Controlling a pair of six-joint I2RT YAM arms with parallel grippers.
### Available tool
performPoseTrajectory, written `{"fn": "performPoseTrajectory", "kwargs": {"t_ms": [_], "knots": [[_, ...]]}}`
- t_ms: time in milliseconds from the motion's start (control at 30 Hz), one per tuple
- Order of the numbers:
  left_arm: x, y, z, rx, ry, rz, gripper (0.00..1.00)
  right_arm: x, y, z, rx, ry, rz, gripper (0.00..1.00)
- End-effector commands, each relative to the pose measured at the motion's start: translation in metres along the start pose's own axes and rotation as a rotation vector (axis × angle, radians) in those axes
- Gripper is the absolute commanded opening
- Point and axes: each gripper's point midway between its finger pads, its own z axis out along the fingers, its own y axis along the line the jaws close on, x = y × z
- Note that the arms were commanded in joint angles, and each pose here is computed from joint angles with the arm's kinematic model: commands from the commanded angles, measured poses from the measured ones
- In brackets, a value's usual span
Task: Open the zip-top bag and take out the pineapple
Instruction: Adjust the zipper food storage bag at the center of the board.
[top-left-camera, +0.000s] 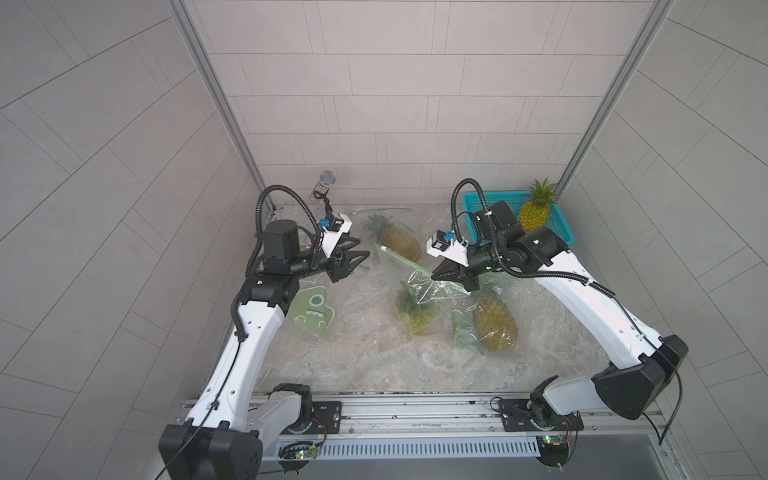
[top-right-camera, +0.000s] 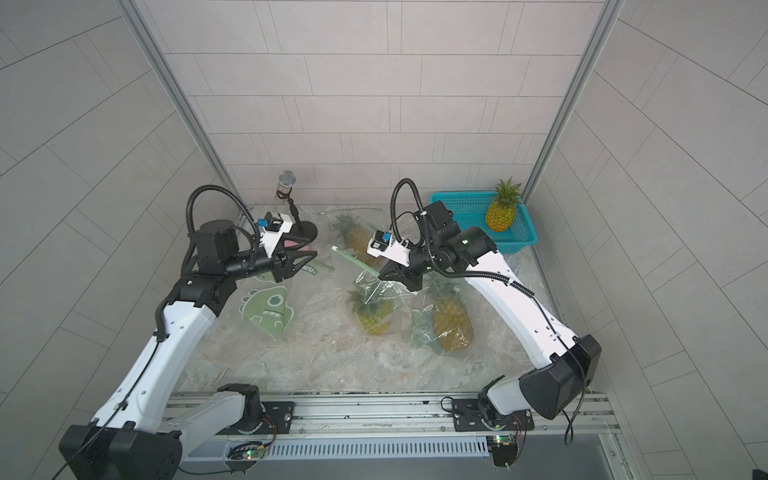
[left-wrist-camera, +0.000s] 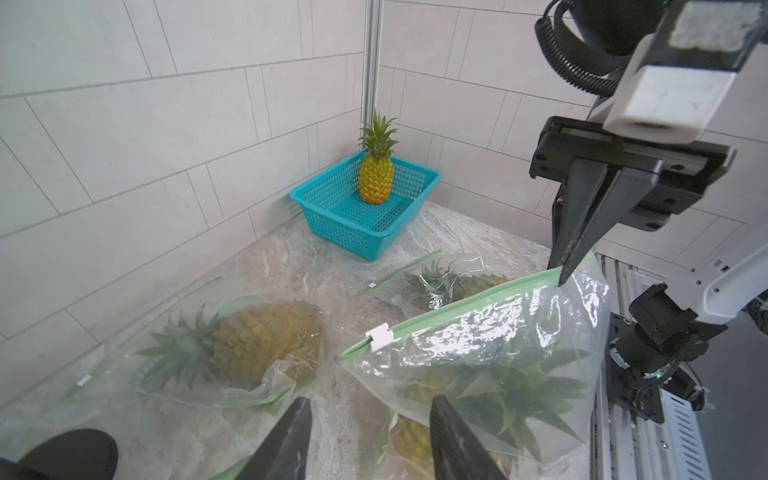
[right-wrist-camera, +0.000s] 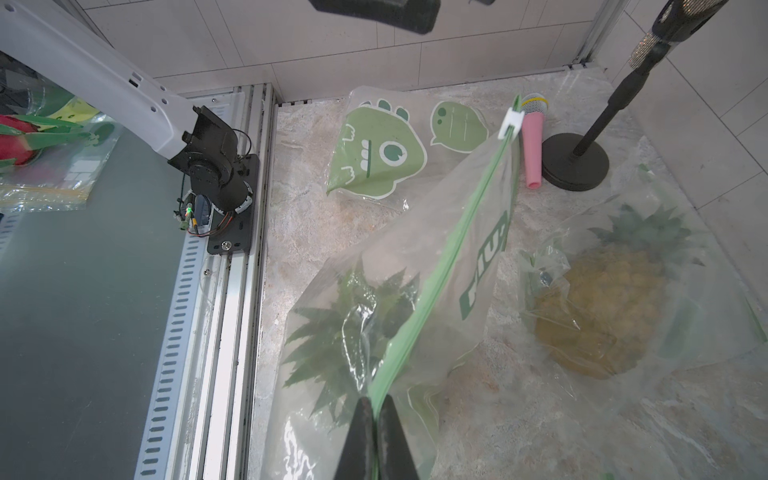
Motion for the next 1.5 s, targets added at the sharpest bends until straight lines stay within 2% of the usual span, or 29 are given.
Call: {"fn": "performPoseTrajectory", "kwargs": {"t_ms": [0, 100, 267, 567, 800, 933, 1000, 1167, 1467], "knots": [[-0.004, -0.012, 0.001, 0.115, -0.051, 0.169, 0.51, -0.017, 0.016, -0.013, -0.025, -0.074, -0.088, 0.00], [-0.003, -0.006, 0.004, 0.105, -0.060, 0.190, 0.52, -0.019, 0.019, -0.014, -0.034, -0.082, -0.096, 0.00], [0.003, -0.009, 0.011, 0.157, -0.060, 0.180, 0.52, -0.022, 0.022, -0.013, -0.043, -0.094, -0.104, 0.00], [0.021, -0.002, 0.027, 0.122, 0.009, 0.169, 0.53, -0.024, 0.023, -0.011, -0.051, -0.097, -0.110, 0.00], [0.034, -0.016, 0.033, 0.189, 0.044, 0.169, 0.51, -0.023, 0.023, -0.011, -0.048, -0.094, -0.110, 0.00], [0.039, -0.023, 0.035, 0.223, 0.063, 0.162, 0.44, -0.024, 0.022, -0.011, -0.042, -0.094, -0.115, 0.00], [0.040, -0.027, 0.034, 0.245, 0.069, 0.157, 0.37, -0.024, 0.021, -0.012, -0.035, -0.093, -0.116, 0.00], [0.038, -0.032, 0.032, 0.256, 0.063, 0.164, 0.10, -0.022, 0.018, -0.010, -0.021, -0.082, -0.115, 0.00], [0.033, -0.039, 0.023, 0.240, 0.048, 0.198, 0.09, -0.019, 0.015, -0.010, -0.006, -0.069, -0.112, 0.00]]}}
